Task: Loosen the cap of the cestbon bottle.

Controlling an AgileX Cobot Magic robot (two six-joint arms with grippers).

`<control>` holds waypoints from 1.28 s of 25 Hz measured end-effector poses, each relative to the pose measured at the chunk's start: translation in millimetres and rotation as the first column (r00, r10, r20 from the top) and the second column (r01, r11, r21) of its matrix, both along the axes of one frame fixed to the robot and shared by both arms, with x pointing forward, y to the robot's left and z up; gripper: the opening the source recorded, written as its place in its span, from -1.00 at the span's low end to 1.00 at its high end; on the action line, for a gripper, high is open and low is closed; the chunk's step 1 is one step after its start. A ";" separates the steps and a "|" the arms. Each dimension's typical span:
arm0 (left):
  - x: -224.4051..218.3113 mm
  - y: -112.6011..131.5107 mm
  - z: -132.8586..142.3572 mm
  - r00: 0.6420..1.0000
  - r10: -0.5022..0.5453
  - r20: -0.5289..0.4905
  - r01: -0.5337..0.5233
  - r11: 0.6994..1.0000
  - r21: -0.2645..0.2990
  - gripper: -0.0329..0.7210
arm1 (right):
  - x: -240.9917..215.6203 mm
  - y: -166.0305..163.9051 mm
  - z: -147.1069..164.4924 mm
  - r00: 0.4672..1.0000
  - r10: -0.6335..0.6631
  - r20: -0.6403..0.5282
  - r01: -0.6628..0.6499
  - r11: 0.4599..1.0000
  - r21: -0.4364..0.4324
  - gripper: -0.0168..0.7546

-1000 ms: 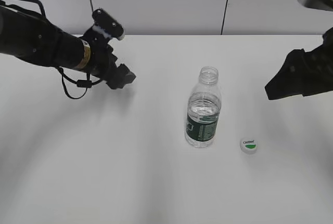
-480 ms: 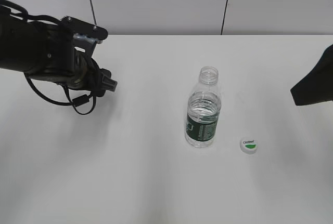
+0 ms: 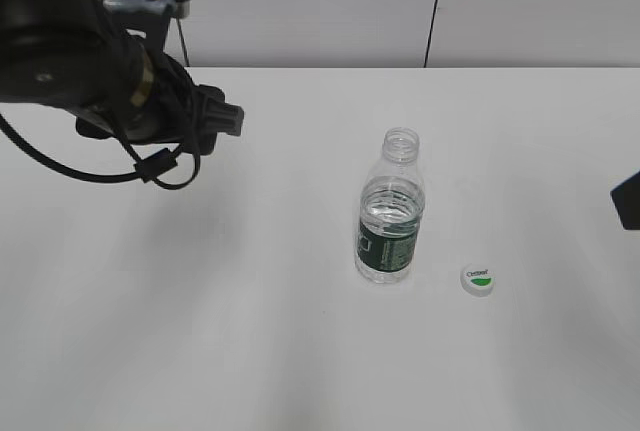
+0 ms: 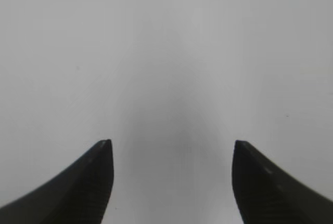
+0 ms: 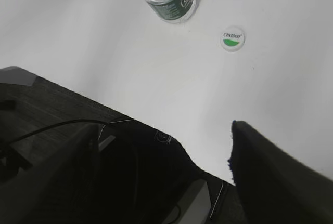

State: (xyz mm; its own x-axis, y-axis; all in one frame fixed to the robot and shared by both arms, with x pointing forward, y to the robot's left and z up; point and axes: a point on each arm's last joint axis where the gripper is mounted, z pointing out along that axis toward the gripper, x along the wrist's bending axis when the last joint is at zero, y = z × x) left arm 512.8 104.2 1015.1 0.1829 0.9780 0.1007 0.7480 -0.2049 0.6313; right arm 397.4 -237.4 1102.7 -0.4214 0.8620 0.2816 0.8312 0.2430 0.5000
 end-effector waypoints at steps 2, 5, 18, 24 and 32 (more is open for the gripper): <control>-10.1 4.3 16.6 1.000 -0.018 -0.006 0.018 1.000 -0.021 0.52 | -10.7 -1.5 -1.4 1.000 0.004 0.006 -0.004 1.000 0.002 0.57; -25.7 15.0 38.2 0.998 -0.047 -0.030 0.046 0.999 -0.025 0.52 | -28.6 -4.4 -9.2 1.000 0.000 0.003 0.000 1.000 0.006 0.57; -125.5 95.1 86.1 0.977 -0.212 0.031 0.213 0.976 -0.047 0.47 | -112.6 -18.7 -12.9 0.979 -0.063 0.196 0.049 0.996 0.076 0.57; -179.5 137.3 77.5 0.955 -0.266 0.134 0.282 0.951 -0.123 0.47 | -134.8 -29.2 -12.7 0.953 -0.088 0.290 0.084 0.996 0.025 0.57; -221.7 169.4 64.8 0.932 -0.271 0.242 0.325 0.919 -0.222 0.46 | -156.4 -44.4 -32.3 0.909 -0.115 0.401 0.153 0.986 -0.064 0.57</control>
